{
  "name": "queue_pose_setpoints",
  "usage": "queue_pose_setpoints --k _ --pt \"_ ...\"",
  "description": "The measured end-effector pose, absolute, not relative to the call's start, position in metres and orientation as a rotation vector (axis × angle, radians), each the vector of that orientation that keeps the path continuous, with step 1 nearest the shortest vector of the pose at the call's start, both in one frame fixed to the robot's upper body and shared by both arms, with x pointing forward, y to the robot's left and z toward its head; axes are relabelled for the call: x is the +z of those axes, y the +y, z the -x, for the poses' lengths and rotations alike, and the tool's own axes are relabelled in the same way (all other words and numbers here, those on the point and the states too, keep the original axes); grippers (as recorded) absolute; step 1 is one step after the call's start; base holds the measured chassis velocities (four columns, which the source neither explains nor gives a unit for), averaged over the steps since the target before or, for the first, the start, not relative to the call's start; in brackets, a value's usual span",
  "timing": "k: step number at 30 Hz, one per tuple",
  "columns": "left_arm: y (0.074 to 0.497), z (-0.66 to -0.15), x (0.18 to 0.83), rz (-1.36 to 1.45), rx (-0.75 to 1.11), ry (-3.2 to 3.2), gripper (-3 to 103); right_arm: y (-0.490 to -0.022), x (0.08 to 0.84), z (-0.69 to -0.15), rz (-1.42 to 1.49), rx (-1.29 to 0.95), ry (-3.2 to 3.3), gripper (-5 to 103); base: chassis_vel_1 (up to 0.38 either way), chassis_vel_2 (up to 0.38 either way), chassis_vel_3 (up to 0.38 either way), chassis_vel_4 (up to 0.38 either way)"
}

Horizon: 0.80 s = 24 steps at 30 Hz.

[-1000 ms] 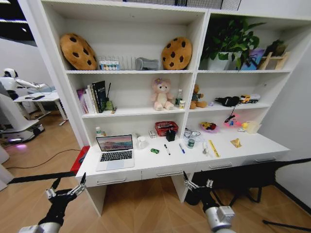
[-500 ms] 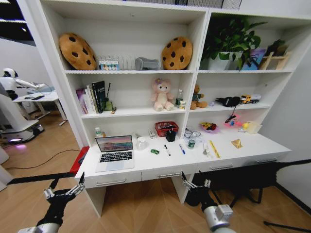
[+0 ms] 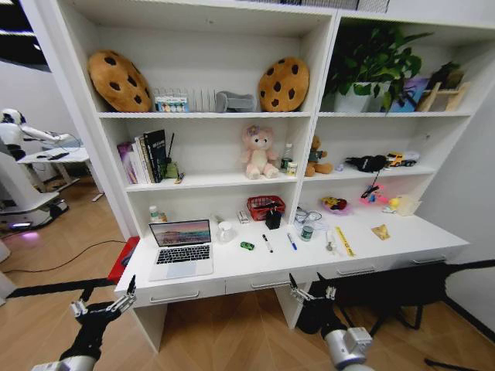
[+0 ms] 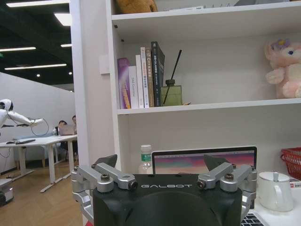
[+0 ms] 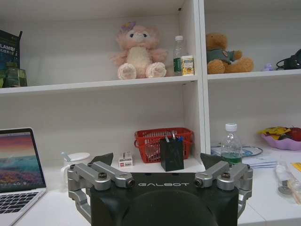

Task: Organize the objects on the table.

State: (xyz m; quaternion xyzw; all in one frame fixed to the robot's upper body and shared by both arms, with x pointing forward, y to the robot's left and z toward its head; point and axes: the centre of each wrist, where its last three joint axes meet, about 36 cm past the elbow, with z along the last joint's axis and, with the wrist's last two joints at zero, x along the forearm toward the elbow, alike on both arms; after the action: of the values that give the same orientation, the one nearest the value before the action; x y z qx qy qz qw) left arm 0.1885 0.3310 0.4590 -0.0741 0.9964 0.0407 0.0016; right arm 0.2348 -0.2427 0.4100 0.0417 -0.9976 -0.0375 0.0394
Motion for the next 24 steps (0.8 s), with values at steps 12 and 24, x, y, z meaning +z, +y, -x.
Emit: queue_pose_setpoints --k 12,24 --pt "0.333 -0.190 0.466 0.219 0.167 3.096 100 -0.238 0.414 -0.234 -0.172 -0.138 -3.092 100 -0.241 0.240 0.247 -0.234" --pt "0.349 -0.211 0.492 0.049 0.316 3.115 100 -0.245 0.409 -0.246 -0.208 -0.108 -3.082 100 -0.012 0.008 0.003 0.010"
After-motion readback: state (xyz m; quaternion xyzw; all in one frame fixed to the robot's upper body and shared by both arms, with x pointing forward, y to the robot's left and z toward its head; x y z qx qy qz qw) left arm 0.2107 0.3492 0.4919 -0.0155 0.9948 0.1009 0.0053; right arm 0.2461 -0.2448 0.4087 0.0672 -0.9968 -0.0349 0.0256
